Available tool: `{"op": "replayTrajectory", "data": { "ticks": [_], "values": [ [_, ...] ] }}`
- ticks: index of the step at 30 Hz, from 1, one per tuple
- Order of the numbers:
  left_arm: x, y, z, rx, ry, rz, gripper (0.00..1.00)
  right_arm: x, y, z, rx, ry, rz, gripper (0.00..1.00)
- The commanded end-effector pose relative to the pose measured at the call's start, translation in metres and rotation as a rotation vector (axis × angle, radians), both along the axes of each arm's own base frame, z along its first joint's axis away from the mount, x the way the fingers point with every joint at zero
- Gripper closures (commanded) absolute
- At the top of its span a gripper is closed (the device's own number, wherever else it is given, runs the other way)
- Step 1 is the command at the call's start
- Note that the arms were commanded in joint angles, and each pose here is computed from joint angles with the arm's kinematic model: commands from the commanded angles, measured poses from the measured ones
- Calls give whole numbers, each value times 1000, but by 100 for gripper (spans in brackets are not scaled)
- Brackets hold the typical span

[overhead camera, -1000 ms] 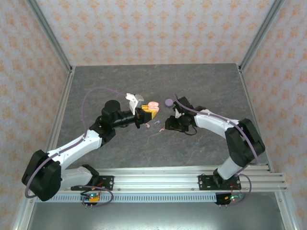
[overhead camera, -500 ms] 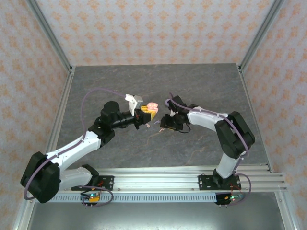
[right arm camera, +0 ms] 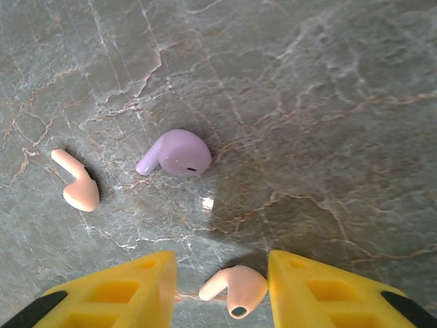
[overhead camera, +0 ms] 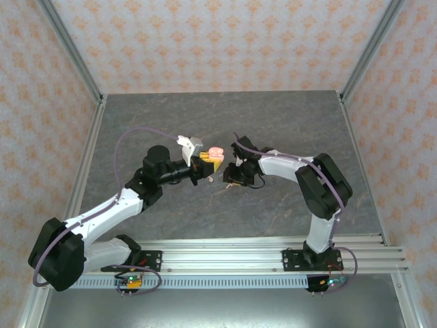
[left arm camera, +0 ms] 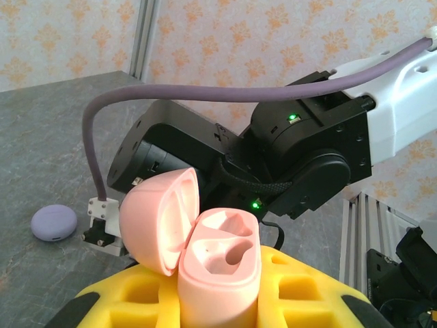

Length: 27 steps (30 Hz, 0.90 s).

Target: Insert the wireless bluetooth earbuds into the charging case

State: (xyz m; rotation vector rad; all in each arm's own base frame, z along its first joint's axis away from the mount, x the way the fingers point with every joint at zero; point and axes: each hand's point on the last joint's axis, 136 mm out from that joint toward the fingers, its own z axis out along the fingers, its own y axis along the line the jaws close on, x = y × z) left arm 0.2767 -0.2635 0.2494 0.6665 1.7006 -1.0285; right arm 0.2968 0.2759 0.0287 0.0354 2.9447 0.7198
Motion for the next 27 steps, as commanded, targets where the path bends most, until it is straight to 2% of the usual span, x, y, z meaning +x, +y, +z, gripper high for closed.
{"op": "replayTrajectory", "data": {
  "ticks": [1,12,18,27],
  "values": [
    [-3,2,8,-3,-42,6,94,6,10,4,13,-8,10,60],
    [-5,6,8,-1,-48,24,94,15,15,7,-21,-24,74,64],
    [-7,7,9,3,-55,26,94,15,-9,19,-129,-52,19,63],
    [-9,8,14,17,-78,19,94,-5,-12,25,-140,-12,-41,60]
  ]
}}
